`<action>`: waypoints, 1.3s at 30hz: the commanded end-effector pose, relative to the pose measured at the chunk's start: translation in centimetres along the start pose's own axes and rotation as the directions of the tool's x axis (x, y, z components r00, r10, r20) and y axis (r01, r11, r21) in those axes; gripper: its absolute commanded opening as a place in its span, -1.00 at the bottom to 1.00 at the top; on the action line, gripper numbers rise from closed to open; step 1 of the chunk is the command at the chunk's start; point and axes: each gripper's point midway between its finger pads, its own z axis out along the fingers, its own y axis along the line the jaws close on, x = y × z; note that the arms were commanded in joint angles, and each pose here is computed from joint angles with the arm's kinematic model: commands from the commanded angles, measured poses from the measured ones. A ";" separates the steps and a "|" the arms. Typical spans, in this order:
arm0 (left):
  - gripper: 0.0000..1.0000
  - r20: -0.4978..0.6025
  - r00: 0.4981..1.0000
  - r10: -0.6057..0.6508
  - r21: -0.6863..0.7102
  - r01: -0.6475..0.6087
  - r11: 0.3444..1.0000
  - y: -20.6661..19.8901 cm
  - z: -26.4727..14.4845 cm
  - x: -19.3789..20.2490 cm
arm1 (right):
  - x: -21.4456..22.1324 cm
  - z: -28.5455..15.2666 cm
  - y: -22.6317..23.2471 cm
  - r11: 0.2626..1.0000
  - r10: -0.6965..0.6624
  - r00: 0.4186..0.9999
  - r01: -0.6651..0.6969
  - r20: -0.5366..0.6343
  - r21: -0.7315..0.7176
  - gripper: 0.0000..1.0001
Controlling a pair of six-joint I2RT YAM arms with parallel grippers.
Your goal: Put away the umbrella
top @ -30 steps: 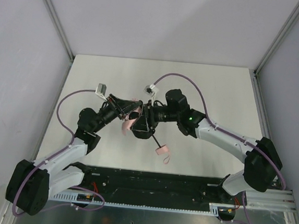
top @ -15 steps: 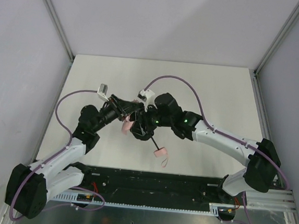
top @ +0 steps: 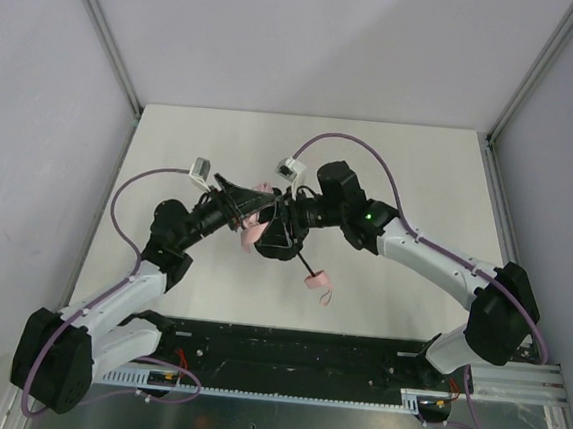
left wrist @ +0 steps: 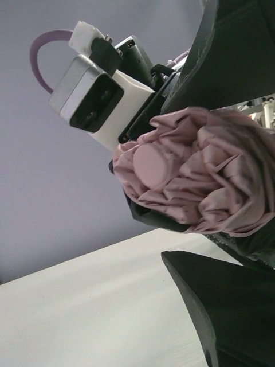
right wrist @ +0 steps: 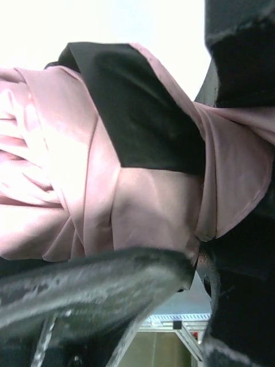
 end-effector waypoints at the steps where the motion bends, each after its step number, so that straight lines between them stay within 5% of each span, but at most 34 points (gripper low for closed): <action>1: 0.99 -0.063 0.997 0.051 0.105 -0.044 0.994 -2.8 0.5 0.4 | -1.9 -0.3 2.8 0.990 -0.047 0.997 0.054 0.056 -0.133 -1.00; 5: 0.82 -0.088 0.995 0.052 0.107 -0.042 0.993 -2.5 0.8 1.0 | -1.8 -0.3 3.3 0.985 -0.043 0.998 0.050 0.050 -0.168 -1.00; 16: -0.92 -0.036 0.994 0.101 0.199 -0.092 0.976 -4.9 1.4 -0.2 | -0.6 -1.1 3.7 0.974 -0.032 0.999 0.029 -0.009 -0.227 -0.93; 25: -1.00 0.069 0.994 0.088 0.385 -0.108 0.917 -8.4 1.2 -2.1 | -4.0 -3.7 4.7 0.995 0.040 0.992 -0.029 0.122 -0.095 0.88; 33: -1.00 0.105 0.979 0.177 0.514 -0.206 0.833 -11.6 2.1 -3.1 | -7.7 -8.1 5.0 0.998 0.045 0.967 -0.056 0.252 0.036 0.99; 39: -1.00 0.137 0.955 0.264 0.563 -0.294 0.773 -13.6 2.3 -3.8 | -10.9 -11.7 8.4 0.999 0.042 0.928 -0.040 0.369 -0.014 0.99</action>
